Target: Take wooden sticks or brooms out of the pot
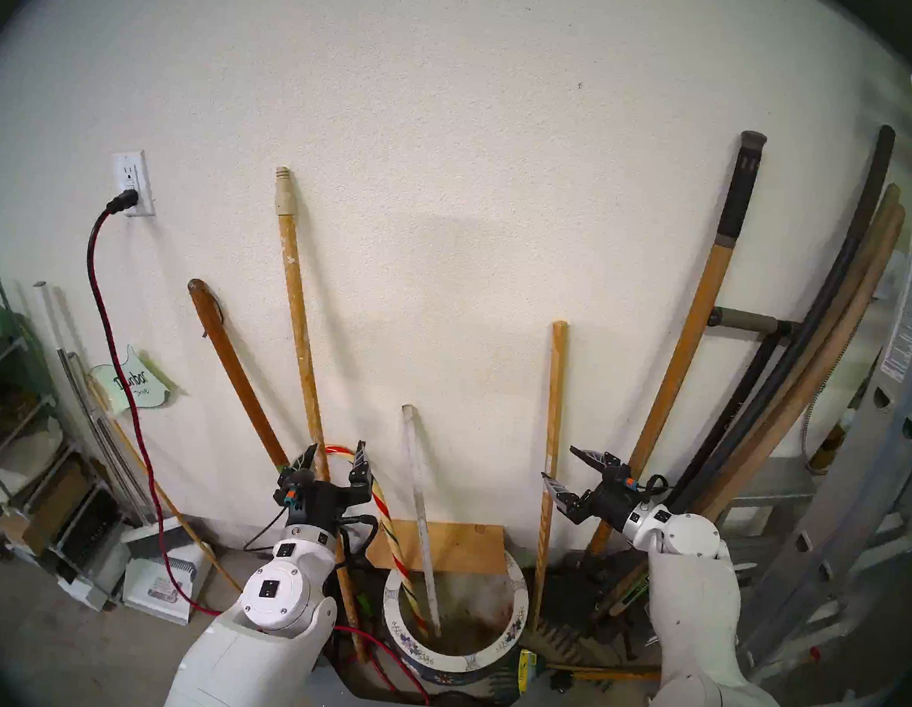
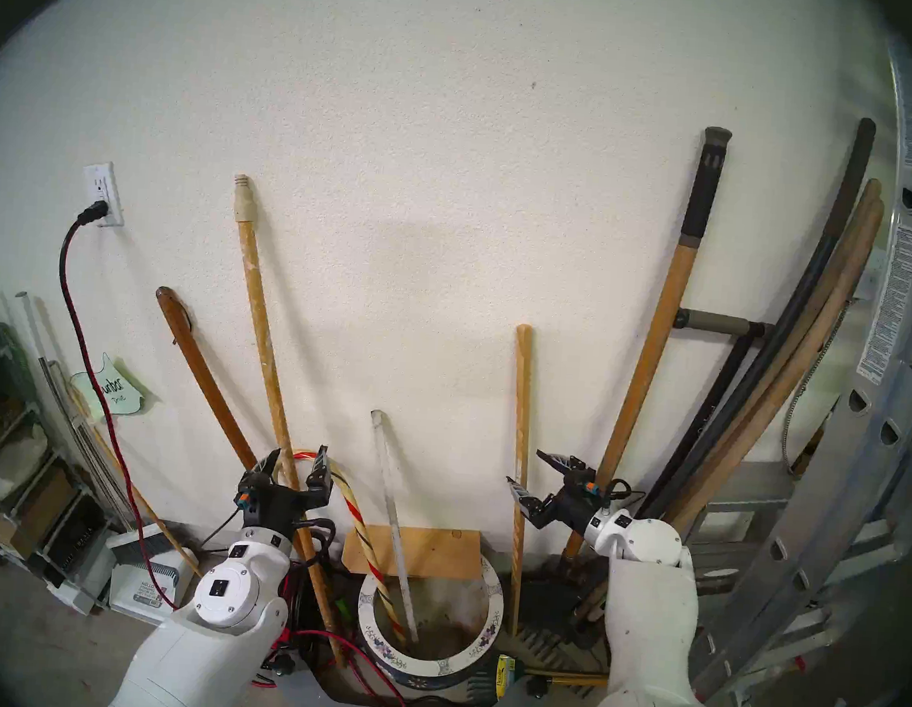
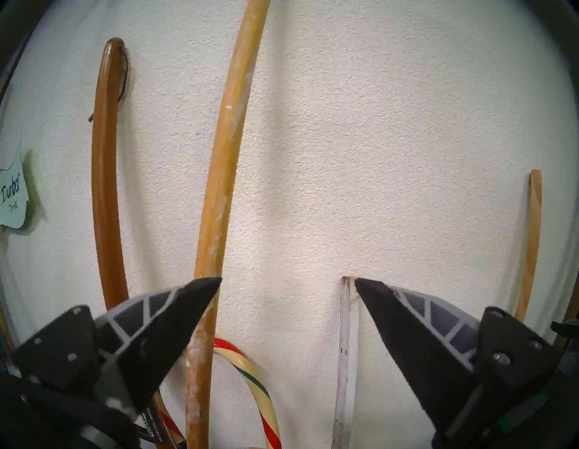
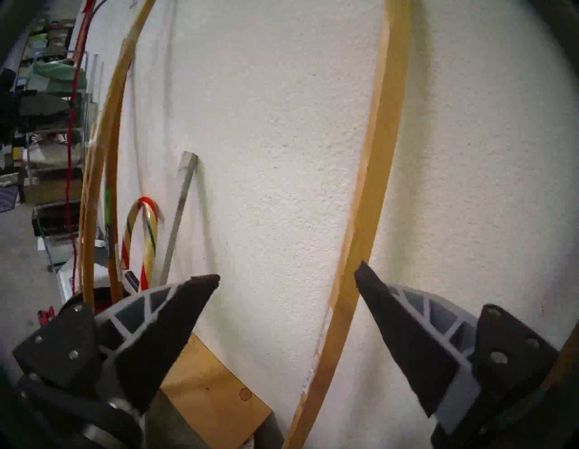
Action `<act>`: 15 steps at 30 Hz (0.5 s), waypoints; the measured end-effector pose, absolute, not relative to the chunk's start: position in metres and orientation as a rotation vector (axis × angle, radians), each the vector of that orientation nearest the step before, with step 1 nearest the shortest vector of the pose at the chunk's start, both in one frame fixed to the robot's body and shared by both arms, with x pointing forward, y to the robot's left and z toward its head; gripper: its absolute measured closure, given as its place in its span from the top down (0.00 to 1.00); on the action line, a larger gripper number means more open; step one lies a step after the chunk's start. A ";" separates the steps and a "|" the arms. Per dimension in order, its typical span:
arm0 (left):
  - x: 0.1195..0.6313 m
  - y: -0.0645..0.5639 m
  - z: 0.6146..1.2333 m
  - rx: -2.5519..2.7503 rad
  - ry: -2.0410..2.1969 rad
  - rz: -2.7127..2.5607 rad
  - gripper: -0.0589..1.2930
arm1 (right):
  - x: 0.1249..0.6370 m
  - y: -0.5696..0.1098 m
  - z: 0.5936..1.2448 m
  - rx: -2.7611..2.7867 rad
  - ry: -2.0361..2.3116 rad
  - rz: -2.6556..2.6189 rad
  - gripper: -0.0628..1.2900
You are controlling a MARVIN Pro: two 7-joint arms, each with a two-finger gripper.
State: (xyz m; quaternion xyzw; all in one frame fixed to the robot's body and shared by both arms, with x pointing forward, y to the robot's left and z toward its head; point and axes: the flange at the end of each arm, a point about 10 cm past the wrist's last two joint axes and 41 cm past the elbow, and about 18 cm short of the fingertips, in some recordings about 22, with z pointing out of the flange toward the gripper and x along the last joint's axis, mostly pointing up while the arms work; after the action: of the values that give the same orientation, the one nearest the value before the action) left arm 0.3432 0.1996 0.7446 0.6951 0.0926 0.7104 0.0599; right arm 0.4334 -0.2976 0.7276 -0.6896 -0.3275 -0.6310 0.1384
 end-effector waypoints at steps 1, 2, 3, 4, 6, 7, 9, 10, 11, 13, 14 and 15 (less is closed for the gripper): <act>0.343 0.200 0.745 2.104 0.280 2.150 0.95 | 0.432 -0.297 0.729 -1.989 -0.949 -1.826 0.95; 0.343 0.200 0.745 2.104 0.280 2.150 0.95 | 0.430 -0.296 0.732 -1.977 -0.953 -1.830 0.95; 0.343 0.200 0.745 2.104 0.280 2.150 0.95 | 0.428 -0.296 0.733 -1.972 -0.953 -1.832 0.95; 0.343 0.200 0.745 2.104 0.280 2.150 0.95 | 0.427 -0.295 0.734 -1.967 -0.954 -1.833 0.95; 0.343 0.200 0.745 2.104 0.280 2.150 0.95 | 0.422 -0.294 0.736 -1.955 -0.955 -1.835 0.95; 0.343 0.200 0.745 2.104 0.280 2.150 0.95 | 0.420 -0.293 0.737 -1.950 -0.954 -1.839 0.95; 0.343 0.200 0.745 2.104 0.280 2.150 0.95 | 0.415 -0.291 0.741 -1.940 -0.949 -1.849 0.95; 0.343 0.200 0.745 2.104 0.280 2.150 0.95 | 0.413 -0.291 0.742 -1.933 -0.946 -1.854 0.95; 0.343 0.200 0.745 2.104 0.280 2.150 0.95 | 0.411 -0.290 0.744 -1.926 -0.943 -1.861 0.95; 0.343 0.200 0.745 2.104 0.280 2.150 0.95 | 0.408 -0.289 0.747 -1.910 -0.938 -1.874 0.95; 0.343 0.200 0.745 2.104 0.280 2.150 0.95 | 0.406 -0.288 0.749 -1.900 -0.936 -1.883 0.95; 0.343 0.200 0.745 2.104 0.280 2.150 0.95 | 0.404 -0.287 0.752 -1.885 -0.935 -1.894 0.95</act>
State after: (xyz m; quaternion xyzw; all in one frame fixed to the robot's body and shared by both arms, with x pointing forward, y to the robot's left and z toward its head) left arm 0.3432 0.1996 0.7446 0.6952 0.0925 0.7104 0.0599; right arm 0.4042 -0.2873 0.7523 -0.6579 -0.3263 -0.6609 0.1545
